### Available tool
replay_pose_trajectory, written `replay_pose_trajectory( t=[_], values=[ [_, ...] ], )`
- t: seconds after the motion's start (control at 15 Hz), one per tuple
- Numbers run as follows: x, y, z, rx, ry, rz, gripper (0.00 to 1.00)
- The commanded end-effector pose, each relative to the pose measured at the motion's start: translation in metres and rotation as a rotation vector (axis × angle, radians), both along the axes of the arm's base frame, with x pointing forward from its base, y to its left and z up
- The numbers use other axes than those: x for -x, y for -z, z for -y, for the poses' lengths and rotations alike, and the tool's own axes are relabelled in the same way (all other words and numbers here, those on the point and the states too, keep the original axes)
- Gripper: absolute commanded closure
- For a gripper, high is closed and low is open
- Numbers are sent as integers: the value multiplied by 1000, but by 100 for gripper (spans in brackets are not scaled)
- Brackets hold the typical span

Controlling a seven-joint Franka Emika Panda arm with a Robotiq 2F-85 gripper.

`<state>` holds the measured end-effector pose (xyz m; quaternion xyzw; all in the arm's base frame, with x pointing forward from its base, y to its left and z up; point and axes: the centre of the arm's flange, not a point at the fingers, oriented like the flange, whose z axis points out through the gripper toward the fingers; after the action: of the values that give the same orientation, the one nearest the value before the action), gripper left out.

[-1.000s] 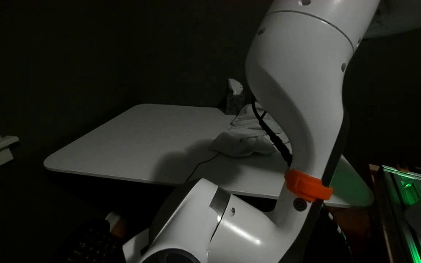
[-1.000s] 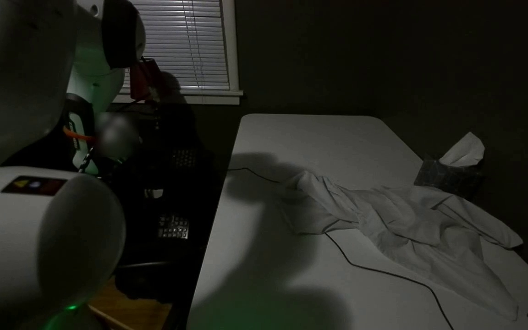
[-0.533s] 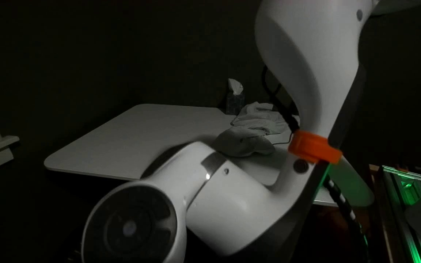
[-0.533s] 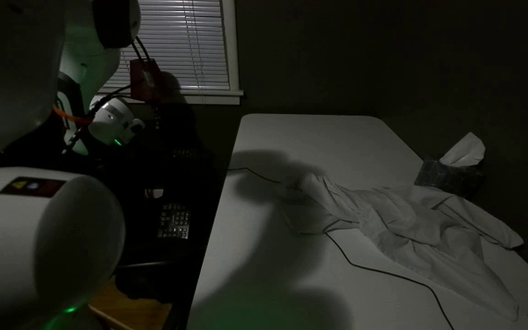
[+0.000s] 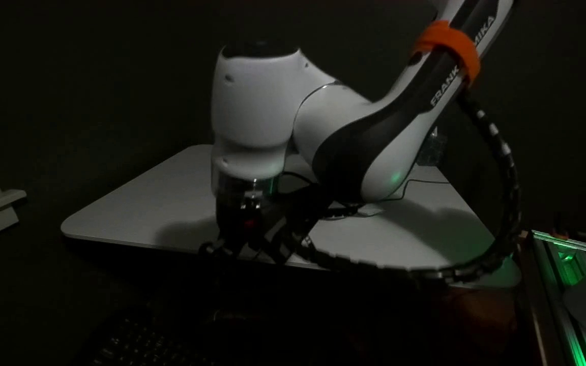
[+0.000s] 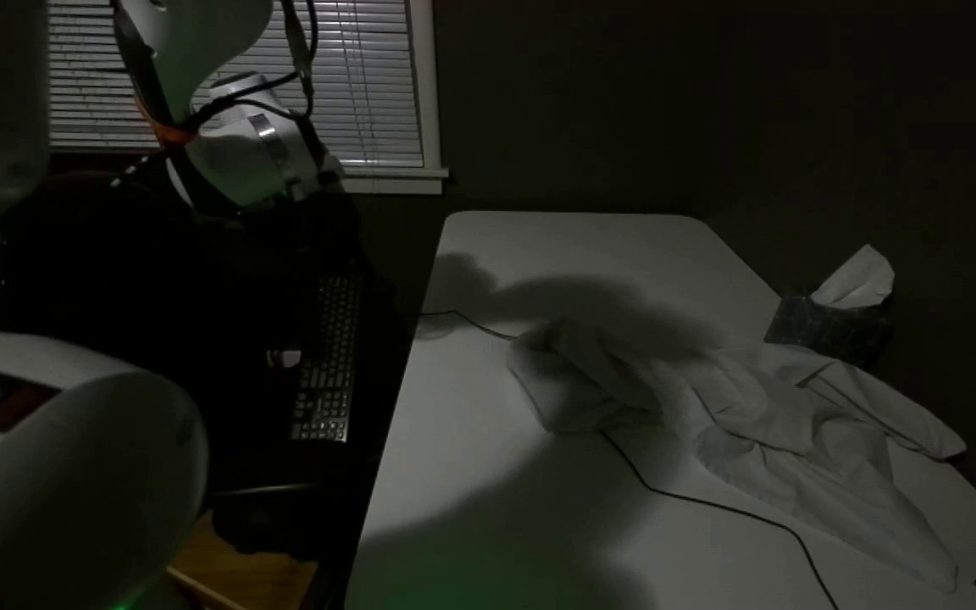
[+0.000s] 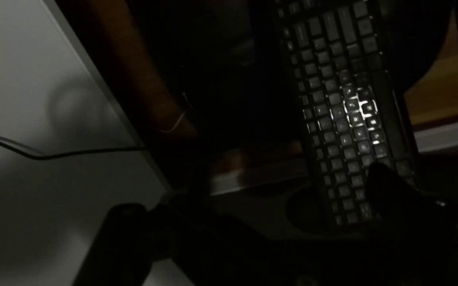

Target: Move the keyboard forwards then put it on the seat of the black chair.

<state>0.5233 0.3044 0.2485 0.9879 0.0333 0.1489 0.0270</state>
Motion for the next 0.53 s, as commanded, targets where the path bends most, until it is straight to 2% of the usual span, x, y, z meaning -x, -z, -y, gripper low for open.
replay_pose_trajectory(
  t=[0.0,0.07,0.2,0.33,0.47],
  values=[
    [39,-69,49,-161,-14,69,0],
    [46,-86,55,-194,-26,97,0],
    [64,-117,63,-224,-24,86,0],
    [86,-142,69,-217,-15,61,0],
    [105,-163,79,-155,-39,39,0]
  ],
)
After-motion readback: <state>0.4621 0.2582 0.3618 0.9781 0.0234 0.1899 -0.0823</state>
